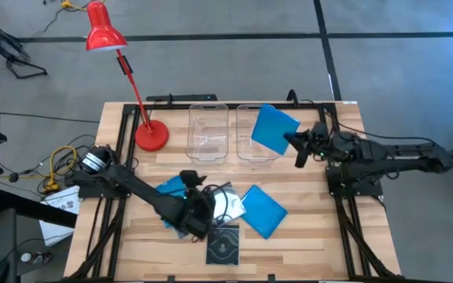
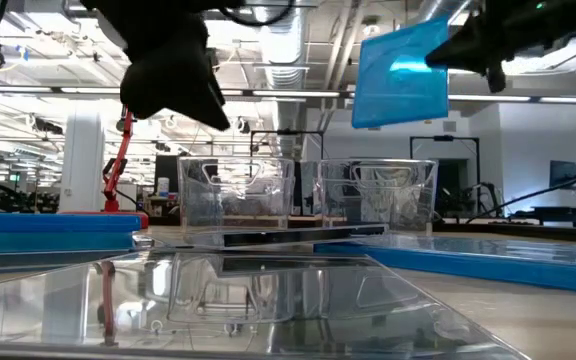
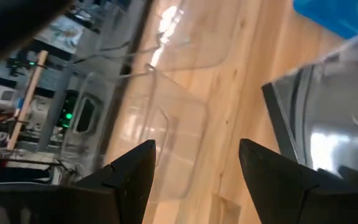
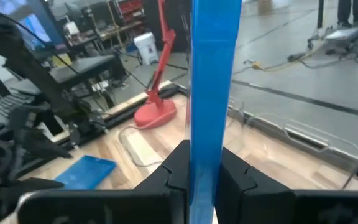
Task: Pick & place jewel cases by type
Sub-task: Put the right blue cd case into the right transparent bin
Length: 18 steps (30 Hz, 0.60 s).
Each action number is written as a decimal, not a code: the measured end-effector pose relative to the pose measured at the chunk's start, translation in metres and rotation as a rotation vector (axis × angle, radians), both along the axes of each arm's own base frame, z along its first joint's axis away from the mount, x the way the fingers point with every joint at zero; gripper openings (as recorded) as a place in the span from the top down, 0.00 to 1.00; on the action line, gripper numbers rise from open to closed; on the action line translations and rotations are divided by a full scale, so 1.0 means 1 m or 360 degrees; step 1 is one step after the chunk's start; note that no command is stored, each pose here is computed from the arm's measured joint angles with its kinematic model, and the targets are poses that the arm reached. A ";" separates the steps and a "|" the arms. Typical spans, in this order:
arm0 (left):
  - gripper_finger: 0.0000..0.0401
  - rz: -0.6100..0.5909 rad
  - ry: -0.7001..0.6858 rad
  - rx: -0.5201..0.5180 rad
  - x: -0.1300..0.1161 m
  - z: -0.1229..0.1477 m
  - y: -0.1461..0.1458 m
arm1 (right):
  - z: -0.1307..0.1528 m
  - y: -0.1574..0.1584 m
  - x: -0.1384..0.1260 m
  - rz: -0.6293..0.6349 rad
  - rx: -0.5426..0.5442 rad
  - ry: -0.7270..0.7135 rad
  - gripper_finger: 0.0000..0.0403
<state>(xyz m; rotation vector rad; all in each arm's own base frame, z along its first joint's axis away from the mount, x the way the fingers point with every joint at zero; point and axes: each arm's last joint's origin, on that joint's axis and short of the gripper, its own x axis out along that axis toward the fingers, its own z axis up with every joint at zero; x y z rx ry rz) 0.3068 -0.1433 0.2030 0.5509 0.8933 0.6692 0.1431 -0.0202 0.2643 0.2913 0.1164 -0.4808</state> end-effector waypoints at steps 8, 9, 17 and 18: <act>0.44 0.0019 -0.0163 0.0101 -0.031 0.021 -0.012 | -0.011 -0.030 0.014 0.0001 0.0109 0.0071 0.91; 0.44 0.0023 -0.0192 0.0100 -0.034 0.024 -0.012 | -0.010 -0.034 0.016 0.0018 0.0117 0.0049 0.92; 0.44 0.0054 -0.0272 0.0121 -0.055 0.035 -0.015 | -0.026 -0.066 0.024 0.0020 0.0356 0.0079 0.89; 0.44 0.0060 -0.0273 0.0130 -0.057 0.036 -0.015 | -0.029 -0.069 0.025 0.0024 0.0385 0.0101 0.89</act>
